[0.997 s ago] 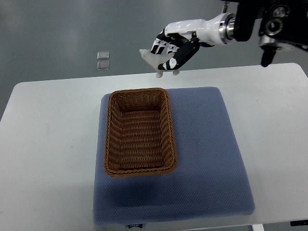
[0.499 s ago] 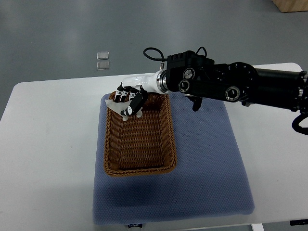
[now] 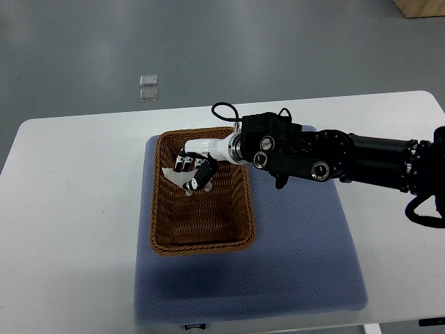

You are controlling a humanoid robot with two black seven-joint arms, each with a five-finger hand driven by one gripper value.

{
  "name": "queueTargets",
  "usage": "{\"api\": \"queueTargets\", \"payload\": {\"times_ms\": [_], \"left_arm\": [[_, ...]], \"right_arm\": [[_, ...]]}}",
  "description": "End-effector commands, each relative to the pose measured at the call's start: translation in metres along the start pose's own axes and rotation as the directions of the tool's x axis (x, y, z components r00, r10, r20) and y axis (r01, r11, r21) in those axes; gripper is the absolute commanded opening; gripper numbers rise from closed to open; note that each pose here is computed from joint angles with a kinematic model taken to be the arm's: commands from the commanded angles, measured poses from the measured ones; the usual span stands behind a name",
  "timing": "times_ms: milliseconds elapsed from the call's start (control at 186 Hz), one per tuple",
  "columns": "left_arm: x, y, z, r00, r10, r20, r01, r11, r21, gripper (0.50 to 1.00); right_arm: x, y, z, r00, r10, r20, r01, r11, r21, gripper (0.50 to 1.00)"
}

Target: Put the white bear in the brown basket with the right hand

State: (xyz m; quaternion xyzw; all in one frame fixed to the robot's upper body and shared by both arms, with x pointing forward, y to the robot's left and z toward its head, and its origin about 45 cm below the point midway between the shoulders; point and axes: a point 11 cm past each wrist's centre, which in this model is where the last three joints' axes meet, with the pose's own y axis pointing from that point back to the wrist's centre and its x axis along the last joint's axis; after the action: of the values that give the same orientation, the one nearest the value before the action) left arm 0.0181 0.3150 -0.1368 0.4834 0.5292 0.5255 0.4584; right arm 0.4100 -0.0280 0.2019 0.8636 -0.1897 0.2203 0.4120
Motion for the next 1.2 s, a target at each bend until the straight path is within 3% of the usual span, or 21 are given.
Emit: {"api": "queueTargets", "payload": {"times_ms": [0, 161, 188, 257, 268, 273, 279, 284, 290, 300, 338, 413, 617, 863, 1019, 1196], "left_arm": [[0.0, 0.0, 0.0, 1.0, 0.0, 0.0, 0.0, 1.0, 0.0, 1.0], [0.0, 0.0, 0.0, 1.0, 0.0, 0.0, 0.0, 1.0, 0.0, 1.0], [0.0, 0.0, 0.0, 1.0, 0.0, 0.0, 0.0, 1.0, 0.0, 1.0], [0.0, 0.0, 0.0, 1.0, 0.0, 0.0, 0.0, 1.0, 0.0, 1.0], [0.0, 0.0, 0.0, 1.0, 0.0, -0.001, 0.0, 1.0, 0.0, 1.0], [0.0, 0.0, 0.0, 1.0, 0.0, -0.001, 0.0, 1.0, 0.0, 1.0], [0.0, 0.0, 0.0, 1.0, 0.0, 0.0, 0.0, 1.0, 0.0, 1.0], [0.0, 0.0, 0.0, 1.0, 0.0, 0.0, 0.0, 1.0, 0.0, 1.0], [0.0, 0.0, 0.0, 1.0, 0.0, 0.0, 0.0, 1.0, 0.0, 1.0], [0.0, 0.0, 0.0, 1.0, 0.0, -0.001, 0.0, 1.0, 0.0, 1.0], [0.0, 0.0, 0.0, 1.0, 0.0, 0.0, 0.0, 1.0, 0.0, 1.0], [0.0, 0.0, 0.0, 1.0, 0.0, 0.0, 0.0, 1.0, 0.0, 1.0], [0.0, 0.0, 0.0, 1.0, 0.0, 0.0, 0.0, 1.0, 0.0, 1.0], [-0.001, 0.0, 0.0, 1.0, -0.002, 0.0, 0.002, 1.0, 0.0, 1.0], [-0.001, 0.0, 0.0, 1.0, -0.003, 0.002, 0.003, 1.0, 0.0, 1.0], [-0.002, 0.0, 0.0, 1.0, -0.004, 0.002, 0.004, 1.0, 0.0, 1.0]], "right_arm": [[-0.003, -0.002, 0.004, 1.0, -0.001, 0.01, 0.001, 1.0, -0.003, 0.5], [-0.004, -0.002, 0.008, 1.0, 0.007, 0.018, -0.007, 1.0, -0.008, 0.5], [-0.004, -0.002, 0.007, 1.0, 0.008, 0.02, -0.008, 1.0, -0.007, 0.572], [-0.002, -0.002, 0.007, 1.0, 0.01, 0.02, -0.01, 1.0, -0.006, 0.678], [-0.003, -0.002, 0.007, 1.0, 0.01, 0.023, -0.01, 1.0, -0.006, 0.737], [-0.003, -0.002, 0.007, 1.0, 0.01, 0.023, -0.01, 1.0, -0.006, 0.738], [-0.003, -0.002, 0.007, 1.0, 0.01, 0.023, -0.01, 1.0, -0.006, 0.774], [-0.003, -0.002, 0.007, 1.0, 0.01, 0.023, -0.01, 1.0, -0.006, 0.774], [-0.002, -0.001, 0.007, 1.0, 0.011, 0.021, -0.011, 1.0, -0.005, 0.813], [-0.002, -0.001, 0.007, 1.0, 0.011, 0.021, -0.011, 1.0, -0.005, 0.843], [-0.002, -0.001, 0.007, 1.0, 0.011, 0.021, -0.011, 1.0, -0.005, 0.889], [-0.002, -0.001, 0.007, 1.0, 0.011, 0.024, -0.011, 1.0, -0.005, 0.921], [0.015, 0.006, 0.008, 0.999, 0.04, 0.027, -0.04, 0.999, -0.008, 0.928], [0.08, 0.039, 0.01, 0.969, 0.188, 0.16, -0.196, 0.98, 0.036, 0.928], [0.122, 0.068, 0.032, 0.86, 0.321, 0.398, -0.372, 0.927, 0.056, 0.928], [0.143, 0.097, 0.081, 0.519, 0.345, 0.782, -0.611, 0.79, 0.058, 0.926]]}}
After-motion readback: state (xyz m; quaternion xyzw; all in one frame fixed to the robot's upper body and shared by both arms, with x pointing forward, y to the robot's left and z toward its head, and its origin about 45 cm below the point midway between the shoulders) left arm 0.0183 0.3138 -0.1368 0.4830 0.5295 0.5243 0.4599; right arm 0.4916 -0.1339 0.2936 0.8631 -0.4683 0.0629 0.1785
